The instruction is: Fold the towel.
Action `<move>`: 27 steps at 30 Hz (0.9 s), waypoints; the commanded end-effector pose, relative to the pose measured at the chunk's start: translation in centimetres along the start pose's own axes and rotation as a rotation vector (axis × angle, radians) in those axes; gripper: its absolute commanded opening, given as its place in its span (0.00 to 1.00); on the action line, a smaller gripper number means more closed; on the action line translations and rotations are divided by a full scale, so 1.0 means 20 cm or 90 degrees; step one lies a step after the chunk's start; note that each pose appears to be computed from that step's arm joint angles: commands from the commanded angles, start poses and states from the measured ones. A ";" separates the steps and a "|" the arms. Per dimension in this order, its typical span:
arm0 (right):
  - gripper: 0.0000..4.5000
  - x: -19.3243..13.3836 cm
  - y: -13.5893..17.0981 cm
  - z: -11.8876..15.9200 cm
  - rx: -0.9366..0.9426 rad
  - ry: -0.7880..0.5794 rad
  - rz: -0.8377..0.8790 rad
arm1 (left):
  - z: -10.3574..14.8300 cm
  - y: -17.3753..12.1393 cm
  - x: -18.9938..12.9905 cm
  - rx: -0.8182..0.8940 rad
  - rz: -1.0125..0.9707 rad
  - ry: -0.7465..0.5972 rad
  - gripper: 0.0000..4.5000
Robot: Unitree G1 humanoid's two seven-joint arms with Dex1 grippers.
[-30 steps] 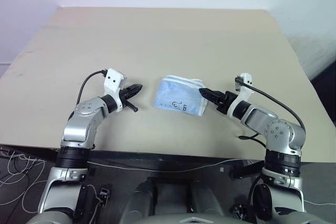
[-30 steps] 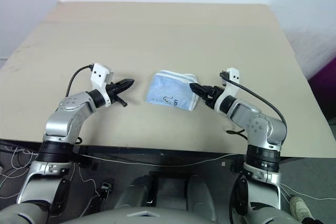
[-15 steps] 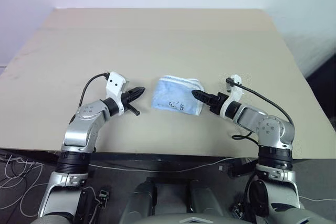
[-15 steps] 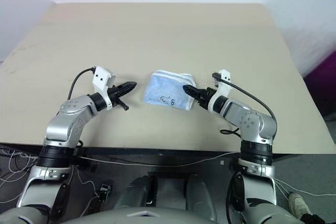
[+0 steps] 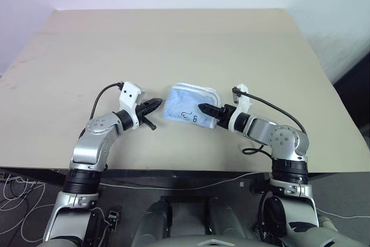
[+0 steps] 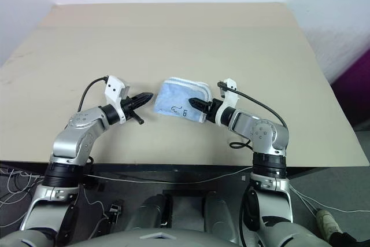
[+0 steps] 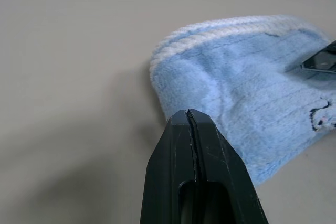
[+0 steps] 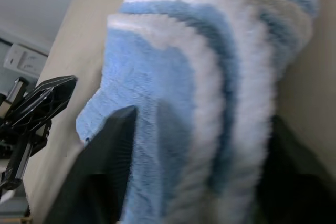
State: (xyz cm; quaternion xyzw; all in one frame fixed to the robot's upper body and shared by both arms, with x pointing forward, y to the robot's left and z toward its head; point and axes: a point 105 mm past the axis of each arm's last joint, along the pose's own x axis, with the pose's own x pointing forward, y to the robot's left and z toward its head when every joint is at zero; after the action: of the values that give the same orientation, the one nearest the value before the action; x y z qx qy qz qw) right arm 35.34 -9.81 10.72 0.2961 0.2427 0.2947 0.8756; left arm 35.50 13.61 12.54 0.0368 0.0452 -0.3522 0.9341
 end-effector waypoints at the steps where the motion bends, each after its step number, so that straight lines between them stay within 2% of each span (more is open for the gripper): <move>1: 0.35 -0.01 0.04 0.06 0.016 -0.029 0.025 | 0.06 -0.02 -0.01 0.015 -0.005 -0.029 0.00; 6: 0.01 -0.05 0.05 0.10 0.041 -0.062 0.028 | 0.06 -0.02 0.00 0.015 -0.008 -0.028 0.00; 10: 0.01 -0.12 0.05 0.22 0.059 -0.139 0.023 | 0.06 -0.03 0.01 0.018 -0.012 -0.022 0.00; 15: 0.01 -0.32 -0.12 0.44 0.112 -0.291 -0.083 | 0.06 -0.04 0.02 0.021 -0.018 -0.023 0.00; 19: 0.01 -0.57 -0.26 0.54 0.167 -0.409 -0.181 | 0.07 -0.08 0.05 0.018 -0.036 -0.028 0.00; 22: 0.01 -0.68 -0.33 0.54 0.227 -0.458 -0.234 | 0.06 -0.09 0.06 0.015 -0.042 -0.027 0.00; 25: 0.01 -0.78 -0.44 0.46 0.307 -0.492 -0.321 | 0.06 -0.12 0.07 0.010 -0.055 -0.026 0.00; 27: 0.01 -0.78 -0.46 0.37 0.334 -0.469 -0.352 | 0.05 -0.14 0.09 0.009 -0.063 -0.025 0.00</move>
State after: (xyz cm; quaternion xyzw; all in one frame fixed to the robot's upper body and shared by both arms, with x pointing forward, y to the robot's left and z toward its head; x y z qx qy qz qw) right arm 32.75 -29.07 13.15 0.5103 0.0631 -0.1378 0.8466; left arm 35.19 11.32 12.07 0.0258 0.0477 -0.3822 0.9225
